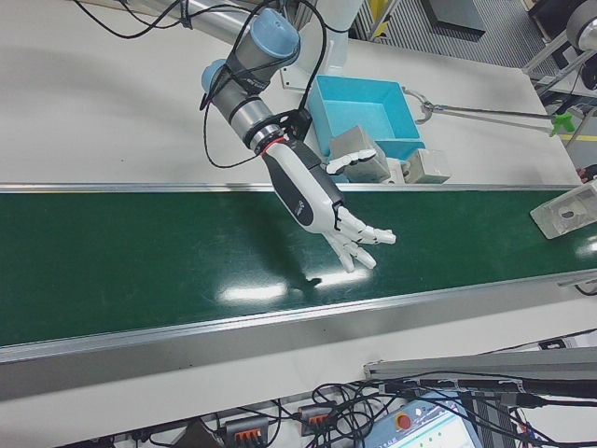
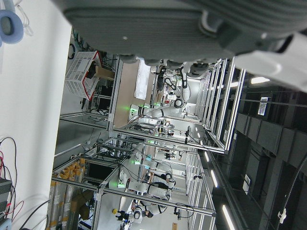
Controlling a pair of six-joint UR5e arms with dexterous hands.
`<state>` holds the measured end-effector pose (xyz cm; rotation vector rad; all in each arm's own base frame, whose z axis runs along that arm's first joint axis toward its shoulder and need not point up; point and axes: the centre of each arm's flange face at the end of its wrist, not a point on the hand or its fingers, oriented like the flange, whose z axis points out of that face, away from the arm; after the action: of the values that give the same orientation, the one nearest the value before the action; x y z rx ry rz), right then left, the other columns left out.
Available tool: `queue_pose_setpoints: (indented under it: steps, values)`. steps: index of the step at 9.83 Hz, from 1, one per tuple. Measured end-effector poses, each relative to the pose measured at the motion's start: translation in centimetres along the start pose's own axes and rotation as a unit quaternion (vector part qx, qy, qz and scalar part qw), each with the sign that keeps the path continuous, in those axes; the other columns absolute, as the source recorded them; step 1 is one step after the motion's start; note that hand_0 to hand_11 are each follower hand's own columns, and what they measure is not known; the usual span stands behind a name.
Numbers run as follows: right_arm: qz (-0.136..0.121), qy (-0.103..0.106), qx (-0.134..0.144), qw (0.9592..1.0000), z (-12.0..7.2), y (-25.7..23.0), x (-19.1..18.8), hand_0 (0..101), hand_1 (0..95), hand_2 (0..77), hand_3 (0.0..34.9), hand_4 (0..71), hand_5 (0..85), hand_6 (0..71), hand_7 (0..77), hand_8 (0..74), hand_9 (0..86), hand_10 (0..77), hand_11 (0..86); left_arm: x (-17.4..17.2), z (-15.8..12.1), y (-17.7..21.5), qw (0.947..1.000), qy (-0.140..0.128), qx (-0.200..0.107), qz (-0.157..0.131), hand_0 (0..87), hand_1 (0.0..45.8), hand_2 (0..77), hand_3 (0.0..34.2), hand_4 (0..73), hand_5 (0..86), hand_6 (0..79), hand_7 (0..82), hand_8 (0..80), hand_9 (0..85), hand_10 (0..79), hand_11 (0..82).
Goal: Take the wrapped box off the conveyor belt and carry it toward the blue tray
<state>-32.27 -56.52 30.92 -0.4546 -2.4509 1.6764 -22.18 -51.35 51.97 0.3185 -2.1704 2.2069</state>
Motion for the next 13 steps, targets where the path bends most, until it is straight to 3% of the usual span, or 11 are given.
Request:
queue_pose_setpoints:
  steps: [3,6,7,11,13]
  values:
    - [0.000,-0.003,-0.002,1.0000,0.5,0.4,-0.1,48,14.7,13.1,0.0,16.9,16.4,10.9,29.5,5.4,9.8,0.0,0.5,0.0,0.0,0.0,1.0000,0.000,0.000,0.000,0.0,0.0,0.5,0.0,0.5,1.1,0.0,0.5,0.5,0.0,0.0,0.5]
    - [0.000,-0.003,-0.003,1.0000,1.9,0.7,0.5,49,15.8,12.5,0.0,16.9,14.2,10.4,28.4,3.3,10.9,0.0,0.5,0.0,0.0,0.0,1.0000,0.000,0.000,0.000,0.0,0.0,0.5,0.0,0.5,0.5,0.5,0.5,0.5,0.0,0.0,0.5]
    - [0.001,-0.003,-0.005,1.0000,2.3,1.0,0.7,49,15.8,12.5,0.1,16.9,16.9,10.4,27.3,3.3,10.9,0.0,1.1,0.0,0.0,0.0,1.0000,0.000,0.000,0.000,0.0,0.0,0.5,0.0,0.5,0.5,0.0,0.5,0.5,0.0,0.5,0.5]
    - [0.003,-0.002,-0.009,0.9999,2.9,1.7,1.0,49,15.8,13.1,0.0,16.9,16.9,11.4,29.5,4.4,10.4,0.0,0.5,0.0,0.0,0.0,1.0000,0.000,0.000,0.000,0.0,0.0,0.5,0.0,0.5,1.1,0.5,0.5,0.5,0.0,0.5,0.0]
    - [0.002,-0.002,-0.009,1.0000,3.3,1.7,1.2,49,15.8,13.1,0.0,16.9,16.9,11.4,29.5,0.5,10.9,0.0,0.5,0.0,0.0,0.0,1.0000,0.000,0.000,0.000,0.0,0.0,0.5,0.0,0.5,1.1,0.0,0.5,0.5,0.0,0.5,0.0]
